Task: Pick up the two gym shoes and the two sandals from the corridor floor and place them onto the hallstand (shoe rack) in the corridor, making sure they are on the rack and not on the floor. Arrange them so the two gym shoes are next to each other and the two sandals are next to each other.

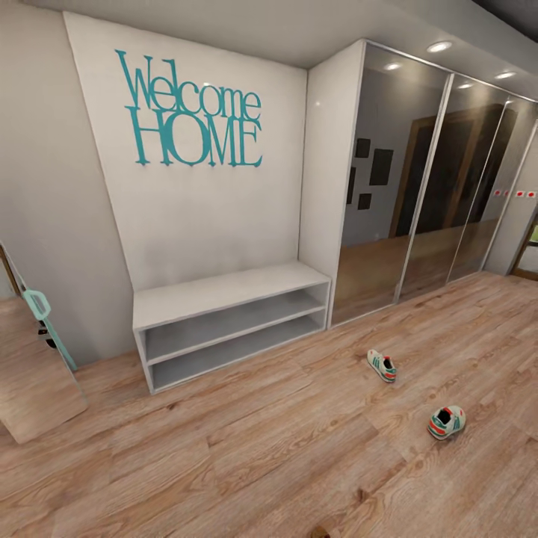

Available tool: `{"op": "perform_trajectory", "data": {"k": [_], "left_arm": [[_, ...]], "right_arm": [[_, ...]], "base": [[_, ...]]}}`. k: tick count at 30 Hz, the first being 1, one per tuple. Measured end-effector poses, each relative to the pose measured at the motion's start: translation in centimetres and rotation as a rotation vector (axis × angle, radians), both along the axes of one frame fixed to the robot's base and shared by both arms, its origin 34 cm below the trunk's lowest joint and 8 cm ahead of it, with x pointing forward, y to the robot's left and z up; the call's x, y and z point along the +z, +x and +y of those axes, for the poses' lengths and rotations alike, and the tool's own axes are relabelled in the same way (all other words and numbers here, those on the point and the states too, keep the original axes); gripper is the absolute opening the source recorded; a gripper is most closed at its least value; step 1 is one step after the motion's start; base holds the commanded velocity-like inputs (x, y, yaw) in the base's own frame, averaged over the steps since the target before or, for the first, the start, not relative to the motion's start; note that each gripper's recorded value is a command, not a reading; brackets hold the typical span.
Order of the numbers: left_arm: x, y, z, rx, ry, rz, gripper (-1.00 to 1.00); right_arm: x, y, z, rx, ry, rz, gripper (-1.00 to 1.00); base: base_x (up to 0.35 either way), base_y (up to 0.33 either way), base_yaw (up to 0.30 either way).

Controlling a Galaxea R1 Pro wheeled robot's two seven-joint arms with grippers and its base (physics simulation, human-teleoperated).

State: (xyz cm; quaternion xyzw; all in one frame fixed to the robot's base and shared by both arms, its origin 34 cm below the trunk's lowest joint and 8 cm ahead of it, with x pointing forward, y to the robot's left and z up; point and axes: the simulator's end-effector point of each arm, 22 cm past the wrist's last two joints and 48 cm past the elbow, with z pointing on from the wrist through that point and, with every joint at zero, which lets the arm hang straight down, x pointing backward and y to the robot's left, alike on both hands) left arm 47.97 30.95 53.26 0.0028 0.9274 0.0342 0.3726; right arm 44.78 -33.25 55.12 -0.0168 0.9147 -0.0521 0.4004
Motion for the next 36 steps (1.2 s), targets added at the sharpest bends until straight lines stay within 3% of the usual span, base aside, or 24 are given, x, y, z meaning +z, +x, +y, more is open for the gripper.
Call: {"op": "perform_trajectory", "data": {"k": [23, 27, 36], "left_arm": [[0.2, 0.4, 0.4, 0.003, 0.007, -0.004, 1.0], [0.8, 1.6, 0.1, -0.012, 0.01, -0.018, 1.0], [6.6, 11.3, -0.4, -0.039, 0.007, -0.16, 1.0]], "right_arm": [[0.1, 0.2, 0.2, 0.006, 0.003, -0.004, 1.0], [1.3, 1.7, 0.2, 0.008, 0.001, -0.041, 1.0], [6.7, 9.1, 0.5, 0.019, -0.002, -0.177, 1.0]], "base": [[-0.004, 0.0, 0.0], [0.0, 0.0, 0.0], [0.0, 0.0, 0.0]]}}
